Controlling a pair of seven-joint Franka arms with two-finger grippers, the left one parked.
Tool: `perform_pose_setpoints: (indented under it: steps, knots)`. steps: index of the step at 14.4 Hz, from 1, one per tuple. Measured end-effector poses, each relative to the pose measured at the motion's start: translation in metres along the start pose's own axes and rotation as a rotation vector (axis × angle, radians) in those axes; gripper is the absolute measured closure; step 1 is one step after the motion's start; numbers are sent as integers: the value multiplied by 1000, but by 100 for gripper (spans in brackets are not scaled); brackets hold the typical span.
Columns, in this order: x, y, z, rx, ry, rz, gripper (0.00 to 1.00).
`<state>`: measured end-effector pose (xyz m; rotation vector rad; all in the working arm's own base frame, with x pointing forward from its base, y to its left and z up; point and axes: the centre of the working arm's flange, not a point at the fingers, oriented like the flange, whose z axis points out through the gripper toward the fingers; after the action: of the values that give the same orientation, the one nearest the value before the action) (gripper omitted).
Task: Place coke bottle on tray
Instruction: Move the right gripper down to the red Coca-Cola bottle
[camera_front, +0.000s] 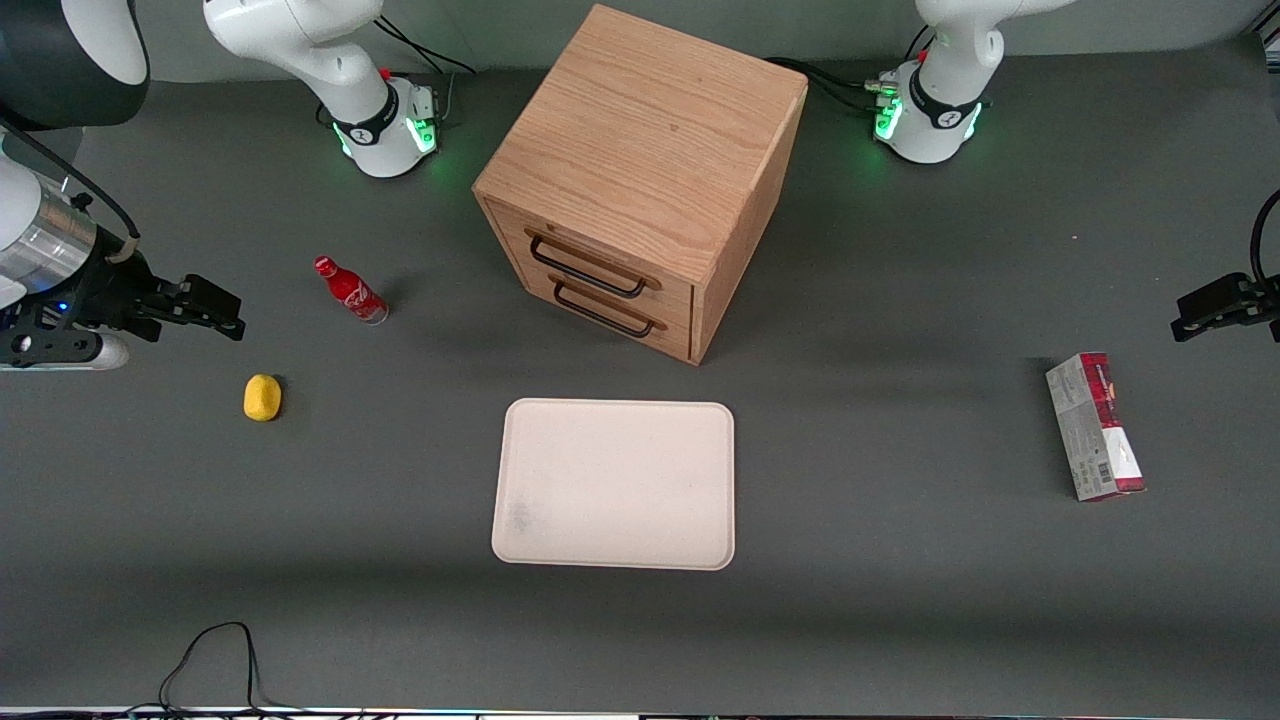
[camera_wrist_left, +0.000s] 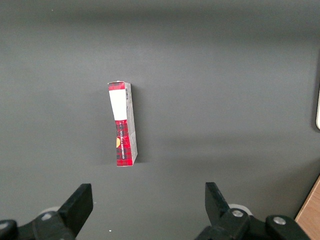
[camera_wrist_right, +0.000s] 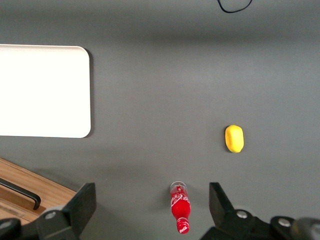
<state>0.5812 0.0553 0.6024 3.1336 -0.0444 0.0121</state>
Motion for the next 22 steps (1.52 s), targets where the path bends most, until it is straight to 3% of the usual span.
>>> perform_pose_setpoints:
  steps: [3, 10, 17, 22]
  knots:
    - [-2, -1, -1, 6, -16, 0, 0]
    - [-29, 8, 18, 10, -132, 3, 0]
    - [-155, 43, 120, 41, -98, -29, 0]
    - [-192, 45, 202, 45, -69, -44, 0]
